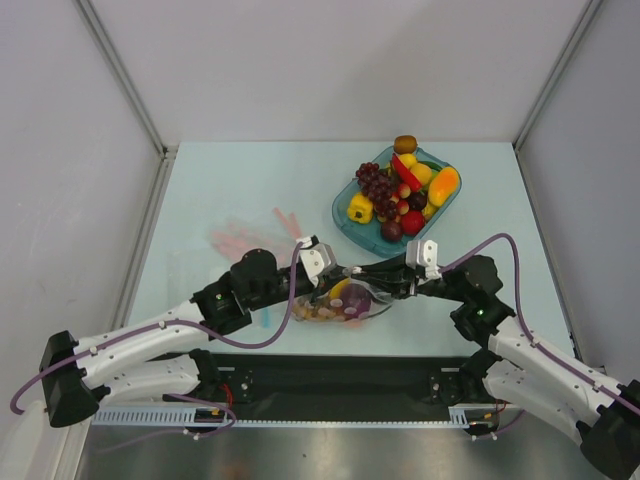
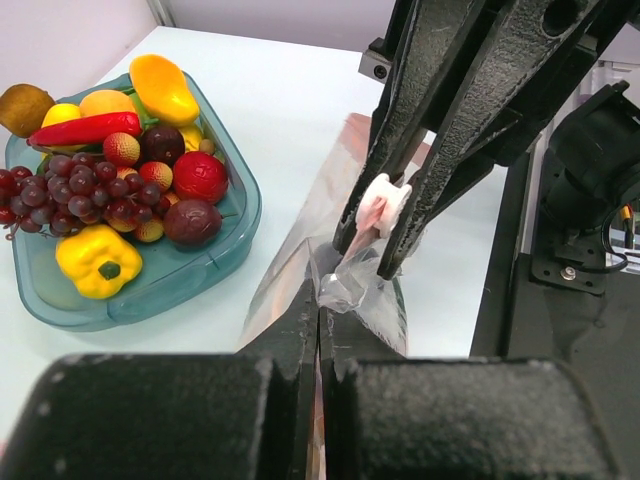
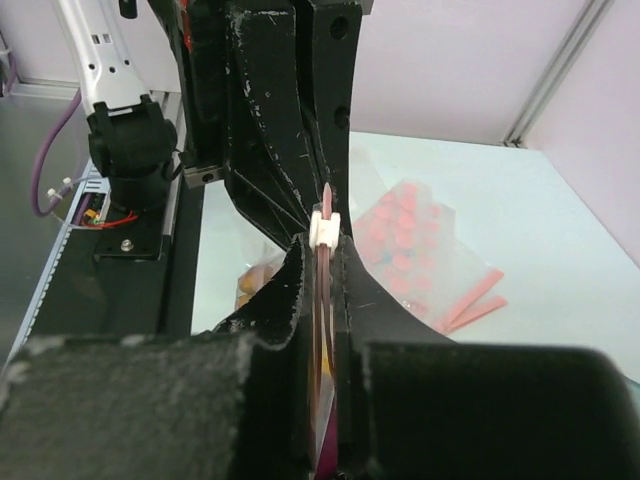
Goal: Place the food in the zip-top bag and seal the zipper
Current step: Zip the zipper food storage bag at the center of the board.
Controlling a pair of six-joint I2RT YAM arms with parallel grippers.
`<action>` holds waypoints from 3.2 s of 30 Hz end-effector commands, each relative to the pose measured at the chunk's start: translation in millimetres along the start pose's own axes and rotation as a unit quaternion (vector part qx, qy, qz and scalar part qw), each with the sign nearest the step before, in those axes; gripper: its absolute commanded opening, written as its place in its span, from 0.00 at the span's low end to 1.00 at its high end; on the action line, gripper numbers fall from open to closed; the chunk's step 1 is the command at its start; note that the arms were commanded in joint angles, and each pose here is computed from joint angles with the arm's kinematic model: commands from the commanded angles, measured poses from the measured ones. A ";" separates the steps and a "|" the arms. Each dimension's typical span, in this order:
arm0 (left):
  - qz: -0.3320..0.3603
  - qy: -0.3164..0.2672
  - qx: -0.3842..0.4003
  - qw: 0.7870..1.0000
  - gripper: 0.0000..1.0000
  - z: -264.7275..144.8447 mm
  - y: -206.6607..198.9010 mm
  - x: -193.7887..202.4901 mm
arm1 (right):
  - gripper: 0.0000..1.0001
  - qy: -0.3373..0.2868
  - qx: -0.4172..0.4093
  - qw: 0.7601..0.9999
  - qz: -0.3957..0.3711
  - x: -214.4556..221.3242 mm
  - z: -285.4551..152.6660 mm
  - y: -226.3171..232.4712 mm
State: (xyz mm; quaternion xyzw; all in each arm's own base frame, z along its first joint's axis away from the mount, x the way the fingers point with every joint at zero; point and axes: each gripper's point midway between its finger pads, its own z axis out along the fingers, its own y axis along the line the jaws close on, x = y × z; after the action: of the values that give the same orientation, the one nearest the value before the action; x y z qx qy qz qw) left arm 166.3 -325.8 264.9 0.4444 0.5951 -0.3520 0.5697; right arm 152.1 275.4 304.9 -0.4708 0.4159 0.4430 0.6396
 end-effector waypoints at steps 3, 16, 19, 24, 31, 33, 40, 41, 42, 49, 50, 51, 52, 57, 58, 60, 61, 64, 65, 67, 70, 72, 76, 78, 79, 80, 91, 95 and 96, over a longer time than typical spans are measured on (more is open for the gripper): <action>0.008 -0.037 0.006 0.999 0.07 1.1 -1.0 -25.6 | 0.00 -0.034 -0.012 0.999 -0.015 -31.8 4.5 1.5; 0.018 -0.077 0.082 0.993 0.46 -5.2 -28.2 -43.3 | 0.00 -0.047 0.006 0.999 -0.001 -39.9 2.5 -1.6; 0.025 -0.082 0.088 0.992 0.18 -6.2 -30.1 -45.6 | 0.00 -0.043 -0.001 0.999 0.002 -38.6 4.1 -0.6; 0.021 -0.078 0.090 0.993 0.00 -4.3 -30.7 -43.5 | 0.22 -0.043 -0.003 0.999 0.012 -38.5 4.5 0.6; 0.020 -0.066 0.089 0.994 0.00 -0.6 -29.6 -39.4 | 0.14 -0.046 -0.014 0.999 0.011 -39.8 4.4 4.4; 0.019 -0.066 0.084 0.994 0.00 -0.3 -27.8 -39.3 | 0.18 -0.049 -0.015 0.999 0.012 -41.1 4.2 5.4; 0.011 -0.057 0.055 0.997 0.00 1.1 -18.1 -35.8 | 0.32 -0.056 -0.020 0.998 0.012 -44.1 3.0 8.2; 0.008 -0.056 0.052 0.997 0.00 1.5 -16.7 -34.8 | 0.31 -0.056 -0.020 0.998 0.012 -44.2 2.7 8.8; 0.006 -0.053 0.051 0.997 0.00 2.9 -16.3 -33.5 | 0.28 -0.058 -0.019 0.998 0.013 -45.0 2.6 8.5; -0.004 -0.040 0.031 0.999 0.00 4.9 -8.8 -29.2 | 0.00 -0.060 -0.006 0.998 0.028 -44.6 2.8 4.1; -0.005 -0.040 0.022 0.999 0.00 4.1 -6.2 -28.6 | 0.00 -0.060 -0.006 0.998 0.028 -44.2 2.7 4.5; -0.006 -0.043 0.017 0.999 0.00 2.2 -4.2 -30.3 | 0.00 -0.059 -0.006 0.998 0.027 -43.7 2.8 4.2; -0.008 -0.058 0.009 0.998 0.00 -2.5 -1.2 -37.9 | 0.00 -0.059 -0.006 0.998 0.027 -43.9 2.7 4.2; -0.016 -0.102 -0.047 0.994 0.00 -23.3 16.7 -47.2 | 0.00 -0.054 -0.006 0.998 0.027 -40.7 3.3 3.5; -0.019 -0.109 -0.055 0.992 0.00 -26.6 19.2 -48.7 | 0.00 -0.054 -0.007 0.998 0.027 -40.6 3.6 3.5; -0.022 -0.126 -0.077 0.989 0.00 -36.1 25.6 -53.2 | 0.00 -0.053 -0.006 0.998 0.027 -40.1 3.8 3.2; -0.025 -0.130 -0.082 0.988 0.00 -38.5 27.1 -53.6 | 0.00 -0.051 -0.006 0.998 0.027 -39.5 3.8 3.2; -0.026 -0.147 -0.083 0.985 0.00 -44.9 26.3 -56.6 | 0.00 -0.048 -0.003 0.998 0.031 -37.0 4.8 1.0; -0.026 -0.147 -0.078 0.986 0.00 -43.7 24.8 -56.2 | 0.00 -0.048 -0.003 0.998 0.031 -37.4 5.5 0.6; -0.018 -0.136 -0.047 0.989 0.00 -37.0 15.0 -53.6 | 0.00 -0.045 -0.005 0.998 0.033 -36.0 6.0 1.0; -0.008 -0.101 -0.003 0.995 0.00 -21.6 3.9 -55.7 | 0.00 -0.043 -0.011 0.998 0.034 -35.1 7.0 2.2; -0.012 -0.079 -0.003 0.997 0.00 -15.6 4.8 -48.5 | 0.00 -0.039 -0.012 0.999 0.034 -34.3 7.0 1.8; -0.019 -0.116 -0.048 0.992 0.00 -33.7 16.5 -53.9 | 0.00 -0.038 -0.011 0.999 0.033 -33.4 7.4 1.0; -0.031 -0.150 -0.096 0.983 0.00 -48.6 31.5 -64.2 | 0.00 -0.035 -0.012 0.999 0.037 -31.5 8.2 1.0; -0.033 -0.165 -0.104 0.980 0.00 -58.6 31.9 -64.3 | 0.00 -0.034 -0.010 0.999 0.037 -30.7 8.2 0.1; -0.037 -0.174 -0.130 0.975 0.00 -66.0 40.1 -65.5 | 0.00 -0.034 -0.010 0.999 0.037 -31.8 8.6 0.1; -0.103 -0.266 -0.316 0.905 0.00 -148.2 92.1 -64.3 | 0.00 0.013 0.013 0.998 0.057 -10.7 16.2 -16.0; -0.119 -0.291 -0.395 0.863 0.00 -191.8 111.2 -61.8 | 0.00 0.034 0.026 0.996 0.075 2.2 19.0 -22.1; -0.129 -0.304 -0.404 0.853 0.00 -201.7 112.2 -63.0 | 0.00 0.043 0.028 0.995 0.083 6.1 20.7 -24.4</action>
State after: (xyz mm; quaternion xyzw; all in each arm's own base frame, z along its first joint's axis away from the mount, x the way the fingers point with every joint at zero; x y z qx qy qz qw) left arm 178.9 -178.4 324.0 0.1366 0.5593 -0.3213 0.7519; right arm 170.0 293.0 296.6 -0.4399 0.4885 0.4752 0.5849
